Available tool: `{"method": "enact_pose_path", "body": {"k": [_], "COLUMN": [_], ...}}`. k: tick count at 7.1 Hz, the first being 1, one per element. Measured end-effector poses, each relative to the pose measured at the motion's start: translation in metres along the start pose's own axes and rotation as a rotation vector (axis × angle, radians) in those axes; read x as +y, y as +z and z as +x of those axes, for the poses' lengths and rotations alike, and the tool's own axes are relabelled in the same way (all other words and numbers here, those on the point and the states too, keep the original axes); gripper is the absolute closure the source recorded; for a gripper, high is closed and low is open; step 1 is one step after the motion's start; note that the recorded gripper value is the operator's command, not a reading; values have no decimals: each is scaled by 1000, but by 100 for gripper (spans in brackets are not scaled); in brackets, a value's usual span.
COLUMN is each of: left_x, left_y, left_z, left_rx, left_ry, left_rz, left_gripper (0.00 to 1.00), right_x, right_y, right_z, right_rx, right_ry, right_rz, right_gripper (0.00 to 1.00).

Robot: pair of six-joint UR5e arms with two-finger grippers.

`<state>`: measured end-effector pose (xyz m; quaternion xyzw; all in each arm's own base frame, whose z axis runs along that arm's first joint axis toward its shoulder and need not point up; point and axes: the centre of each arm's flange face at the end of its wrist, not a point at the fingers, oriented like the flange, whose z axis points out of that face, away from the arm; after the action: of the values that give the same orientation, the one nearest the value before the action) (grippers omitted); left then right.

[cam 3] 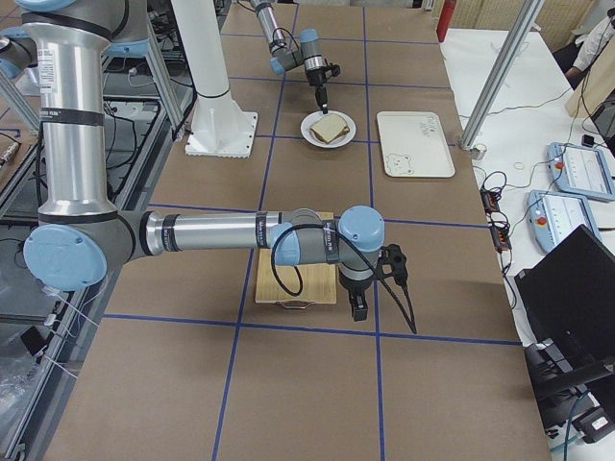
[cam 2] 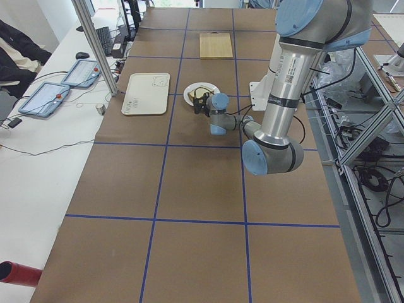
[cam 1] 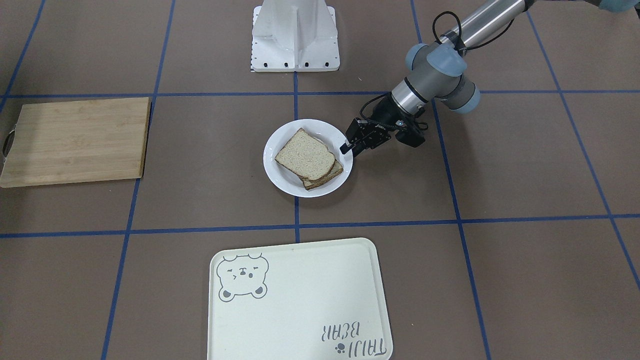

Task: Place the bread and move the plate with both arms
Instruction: 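Move the left gripper to the plate rim and grip it, then slide the plate with the left gripper onto the cream bear tray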

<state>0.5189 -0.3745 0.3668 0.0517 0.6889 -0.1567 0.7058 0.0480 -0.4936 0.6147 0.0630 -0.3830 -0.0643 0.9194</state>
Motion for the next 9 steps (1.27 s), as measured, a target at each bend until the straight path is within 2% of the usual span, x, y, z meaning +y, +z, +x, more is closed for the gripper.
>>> {"method": "enact_pose_path", "body": {"k": [1, 3, 4, 6, 9], "left_x": [4, 7, 12, 22, 26], "left_y": [3, 8, 10, 13, 10], "left_z": [2, 7, 9, 5, 17], "left_rx": [2, 8, 17, 82, 173], "left_ry": [0, 0, 1, -1, -98], "left_rz": [-5, -10, -18, -44, -70], "left_gripper": [60, 91, 98, 100, 100], "right_x": [-1, -2, -2, -3, -4], "right_y": [-1, -2, -2, -2, -3], "right_z": [-1, -2, -2, -2, -3], "right_rx": [0, 1, 1, 1, 2], "right_ry": [16, 25, 25, 25, 24], "right_rz": [3, 5, 5, 6, 7], "right_gripper": [0, 0, 0, 0, 0]}}
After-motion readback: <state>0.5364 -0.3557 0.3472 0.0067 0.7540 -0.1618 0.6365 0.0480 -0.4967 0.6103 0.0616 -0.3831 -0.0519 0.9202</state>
